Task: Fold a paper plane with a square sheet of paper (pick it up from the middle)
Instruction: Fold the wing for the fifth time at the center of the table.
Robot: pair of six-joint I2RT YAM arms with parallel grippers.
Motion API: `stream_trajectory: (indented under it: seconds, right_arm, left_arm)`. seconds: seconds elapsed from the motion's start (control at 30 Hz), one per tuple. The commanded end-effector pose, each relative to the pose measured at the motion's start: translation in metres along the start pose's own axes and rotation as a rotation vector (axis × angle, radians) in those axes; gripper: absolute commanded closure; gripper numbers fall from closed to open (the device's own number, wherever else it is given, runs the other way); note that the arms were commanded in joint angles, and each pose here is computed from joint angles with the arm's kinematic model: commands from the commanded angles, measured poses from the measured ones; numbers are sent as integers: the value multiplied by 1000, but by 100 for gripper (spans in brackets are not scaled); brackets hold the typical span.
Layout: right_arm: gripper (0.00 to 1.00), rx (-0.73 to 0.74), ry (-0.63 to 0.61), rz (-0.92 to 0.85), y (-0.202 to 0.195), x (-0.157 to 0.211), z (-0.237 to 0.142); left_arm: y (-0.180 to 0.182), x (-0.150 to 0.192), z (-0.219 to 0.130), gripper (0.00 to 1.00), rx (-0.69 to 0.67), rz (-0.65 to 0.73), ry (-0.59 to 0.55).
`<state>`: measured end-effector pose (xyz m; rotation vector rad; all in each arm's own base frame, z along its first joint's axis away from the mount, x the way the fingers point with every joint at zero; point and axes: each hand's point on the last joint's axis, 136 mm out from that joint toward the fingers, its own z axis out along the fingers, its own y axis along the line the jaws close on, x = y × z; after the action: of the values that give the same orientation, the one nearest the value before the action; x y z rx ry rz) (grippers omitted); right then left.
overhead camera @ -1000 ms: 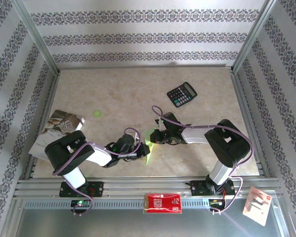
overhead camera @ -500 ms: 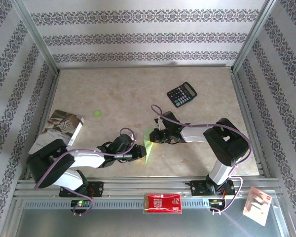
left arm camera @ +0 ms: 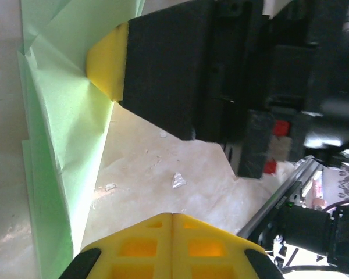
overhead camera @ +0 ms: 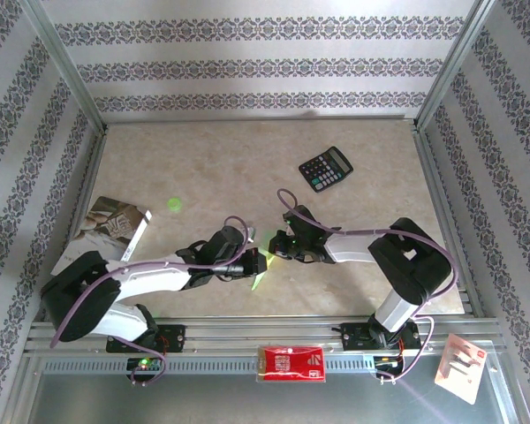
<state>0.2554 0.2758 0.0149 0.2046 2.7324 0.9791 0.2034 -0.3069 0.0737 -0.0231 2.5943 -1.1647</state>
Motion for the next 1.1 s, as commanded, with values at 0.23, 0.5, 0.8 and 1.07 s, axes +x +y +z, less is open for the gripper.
stream_trajectory:
  seconds: [0.23, 0.5, 0.8, 1.07]
  right_arm:
    - [96, 125, -6, 65, -35, 11, 0]
    - [96, 128, -11, 56, -36, 10, -3]
    - [96, 125, -7, 45, -35, 9, -5]
    - [96, 135, -4, 50, -40, 10, -3]
  left_arm:
    - [14, -12, 22, 97, -23, -4, 44]
    - [35, -9, 25, 96, -93, -13, 59]
    - [42, -11, 20, 96, -136, 10, 50]
    - [10, 0, 7, 92, -40, 57, 36]
